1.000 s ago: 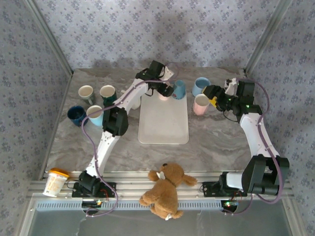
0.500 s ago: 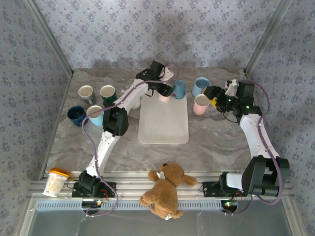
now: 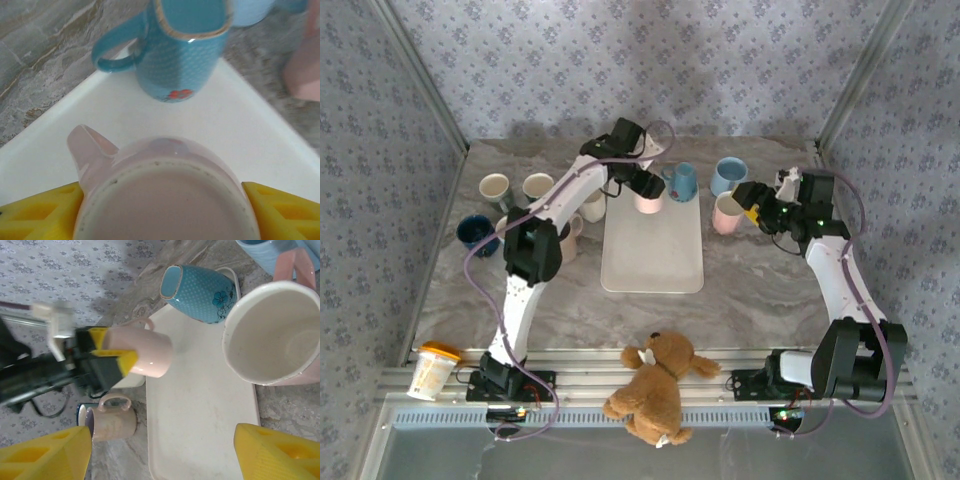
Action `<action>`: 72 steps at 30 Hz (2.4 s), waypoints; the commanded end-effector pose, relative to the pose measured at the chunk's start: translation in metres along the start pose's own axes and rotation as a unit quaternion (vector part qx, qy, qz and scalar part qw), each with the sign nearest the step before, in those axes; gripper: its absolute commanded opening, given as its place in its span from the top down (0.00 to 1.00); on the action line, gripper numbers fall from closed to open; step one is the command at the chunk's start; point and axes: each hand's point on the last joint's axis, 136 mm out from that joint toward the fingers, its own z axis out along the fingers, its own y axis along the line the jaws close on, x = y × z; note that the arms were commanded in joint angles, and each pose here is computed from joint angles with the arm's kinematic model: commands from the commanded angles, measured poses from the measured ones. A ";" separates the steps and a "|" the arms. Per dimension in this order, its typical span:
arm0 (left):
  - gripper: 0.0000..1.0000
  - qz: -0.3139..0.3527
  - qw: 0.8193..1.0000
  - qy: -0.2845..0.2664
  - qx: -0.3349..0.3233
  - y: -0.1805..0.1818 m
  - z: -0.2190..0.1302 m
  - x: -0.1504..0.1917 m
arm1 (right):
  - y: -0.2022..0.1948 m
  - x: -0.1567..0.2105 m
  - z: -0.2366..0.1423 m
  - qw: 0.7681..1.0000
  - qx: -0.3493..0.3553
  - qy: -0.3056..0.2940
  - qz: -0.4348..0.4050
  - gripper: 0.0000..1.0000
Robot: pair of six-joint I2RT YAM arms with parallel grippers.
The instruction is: Turn the mug right side up
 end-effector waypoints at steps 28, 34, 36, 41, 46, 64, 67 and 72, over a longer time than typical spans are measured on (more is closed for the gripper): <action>0.42 -0.252 0.918 -0.166 0.256 -0.106 -0.185 -0.057 | 0.092 0.078 -0.034 0.818 -0.169 -0.103 -0.541 0.23; 0.44 -0.277 0.915 -0.148 0.254 -0.105 -0.184 -0.047 | 0.091 0.086 -0.025 0.732 -0.126 -0.120 -0.659 0.23; 0.44 -0.276 0.914 -0.143 0.259 -0.108 -0.187 -0.045 | 0.091 0.087 -0.022 0.700 -0.114 -0.128 -0.693 0.25; 0.46 -0.276 0.913 -0.117 0.277 -0.116 -0.190 -0.039 | 0.103 0.083 -0.017 0.649 -0.106 -0.158 -0.736 0.32; 0.48 -0.269 0.909 -0.106 0.298 -0.123 -0.193 -0.040 | 0.110 0.074 -0.008 0.617 -0.096 -0.184 -0.759 0.37; 0.51 -0.256 0.900 -0.090 0.342 -0.142 -0.195 -0.042 | 0.136 0.060 0.013 0.639 -0.118 -0.234 -0.723 0.51; 0.51 -0.251 0.895 -0.078 0.361 -0.149 -0.193 -0.041 | 0.142 0.056 0.014 0.650 -0.116 -0.250 -0.708 0.54; 0.51 -0.247 0.889 -0.063 0.381 -0.156 -0.195 -0.041 | 0.152 0.052 0.013 0.664 -0.119 -0.269 -0.688 0.65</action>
